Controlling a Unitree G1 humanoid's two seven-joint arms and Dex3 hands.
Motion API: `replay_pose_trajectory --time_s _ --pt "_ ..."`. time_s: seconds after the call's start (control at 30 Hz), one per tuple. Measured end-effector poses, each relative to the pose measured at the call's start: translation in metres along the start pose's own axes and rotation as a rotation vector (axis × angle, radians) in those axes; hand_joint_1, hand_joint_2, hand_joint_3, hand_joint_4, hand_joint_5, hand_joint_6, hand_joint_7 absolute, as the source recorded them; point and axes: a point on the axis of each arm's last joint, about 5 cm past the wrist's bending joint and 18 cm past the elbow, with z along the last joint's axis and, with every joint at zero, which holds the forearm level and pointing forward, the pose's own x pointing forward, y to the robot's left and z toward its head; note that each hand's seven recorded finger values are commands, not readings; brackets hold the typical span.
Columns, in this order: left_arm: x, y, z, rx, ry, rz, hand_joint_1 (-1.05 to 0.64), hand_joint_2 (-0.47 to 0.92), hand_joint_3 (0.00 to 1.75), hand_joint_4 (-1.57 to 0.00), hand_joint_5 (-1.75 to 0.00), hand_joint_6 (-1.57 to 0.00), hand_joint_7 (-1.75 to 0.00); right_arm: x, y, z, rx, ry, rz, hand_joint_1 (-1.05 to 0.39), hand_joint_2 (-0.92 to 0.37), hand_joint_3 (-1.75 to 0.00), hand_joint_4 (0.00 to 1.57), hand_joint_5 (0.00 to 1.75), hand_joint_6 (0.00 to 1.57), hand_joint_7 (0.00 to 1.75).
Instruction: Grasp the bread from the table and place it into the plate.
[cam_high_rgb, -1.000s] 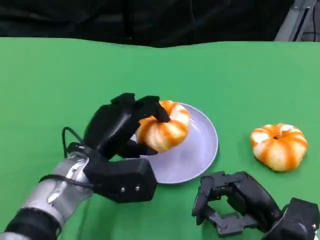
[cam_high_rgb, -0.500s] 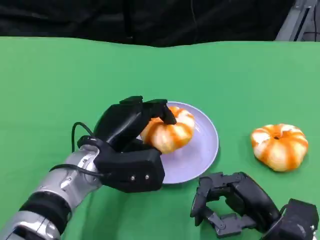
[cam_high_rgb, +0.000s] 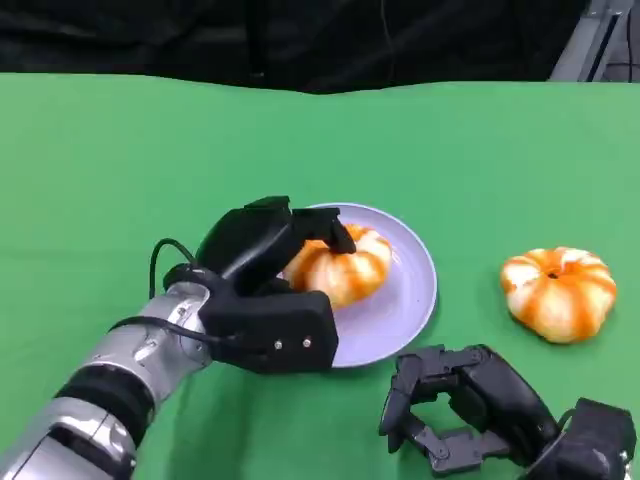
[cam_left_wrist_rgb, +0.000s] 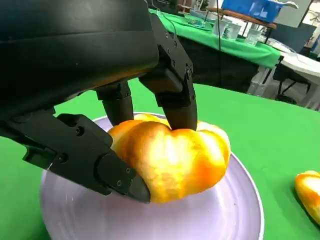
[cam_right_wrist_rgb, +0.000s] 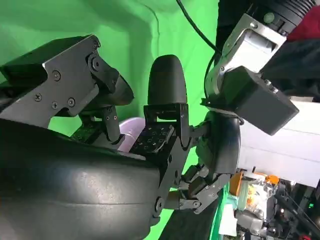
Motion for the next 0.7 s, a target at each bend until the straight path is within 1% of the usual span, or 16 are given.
replay_pose_trajectory --time_s 0.17,0.3,0.4,0.43,0.47,0.5,0.53,0.57,0.6,0.63,0.7 --pt "0.0036 0.0018 0.0006 0.009 0.009 -0.012 -0.08 0.85 0.0 -0.52 -1.43 -0.75 -0.86 0.0007 0.0011 0.0002 -0.001 -0.006 0.004 0.11 -0.52 -1.17 0.99 1.33 0.95 1.07" --pt "0.0063 0.0024 0.0024 0.005 0.012 -0.033 -0.1 0.84 0.0 -0.53 -1.35 -0.8 -0.73 0.0008 0.0013 0.0002 0.0 -0.007 0.006 0.11 -0.52 -1.17 1.0 1.33 0.96 1.08" --pt "0.0068 0.0003 0.0032 0.002 0.024 -0.054 -0.1 0.84 0.0 -0.54 -1.33 -0.81 -0.7 0.0009 0.0015 0.0001 0.002 -0.008 0.011 0.11 -0.52 -1.17 1.0 1.33 0.96 1.08" --pt "0.0068 0.0 0.0032 0.002 0.027 -0.057 -0.11 0.83 0.0 -0.56 -1.26 -0.85 -0.6 0.0009 0.0015 0.0001 0.003 -0.009 0.011 0.11 -0.52 -1.18 0.99 1.33 0.96 1.08" --pt "0.007 -0.0001 0.0033 0.003 0.027 -0.059 -0.12 0.83 0.0 -0.57 -1.23 -0.87 -0.54 0.0009 0.0015 0.0001 0.003 -0.009 0.011 0.11 -0.52 -1.18 0.99 1.33 0.96 1.08" --pt "0.0073 -0.0002 0.0035 0.005 0.028 -0.064 -0.13 0.83 0.0 -0.63 -1.07 -0.93 -0.38 0.0009 0.0015 0.0001 0.003 -0.009 0.011 0.11 -0.52 -1.18 0.99 1.33 0.96 1.08" --pt "0.0079 -0.0002 0.0037 0.008 0.029 -0.073 -0.14 0.82 0.0 -0.66 -0.98 -0.97 -0.27 0.001 0.0015 0.0002 0.003 -0.009 0.01 0.11 -0.52 -1.18 0.99 1.33 0.96 1.08" --pt "0.0083 -0.0002 0.0039 0.01 0.03 -0.077 -0.19 0.84 0.0 -0.71 -0.82 -0.98 -0.16 0.001 0.0015 0.0002 0.003 -0.009 0.01 0.11 -0.52 -1.18 0.99 1.33 0.96 1.08" --pt "0.0087 -0.0001 0.0042 0.01 0.03 -0.079 -0.21 0.84 0.0 -0.76 -0.69 -0.99 -0.09 0.001 0.0016 0.0002 0.002 -0.008 0.01 0.11 -0.52 -1.18 0.99 1.33 0.96 1.08" --pt "0.0092 0.0 0.0046 0.009 0.029 -0.083 -0.3 0.85 0.0 -0.81 -0.48 -0.95 -0.04 0.001 0.0016 0.0002 0.001 -0.008 0.01 0.12 -0.52 -1.18 0.99 1.33 0.95 1.08" --pt "0.0097 -0.0004 0.0052 0.004 0.029 -0.09 -0.35 0.86 0.0 -0.86 -0.3 -0.93 -0.01 0.0011 0.0016 0.0003 0.001 -0.009 0.009 0.12 -0.52 -1.18 0.99 1.33 0.95 1.08"
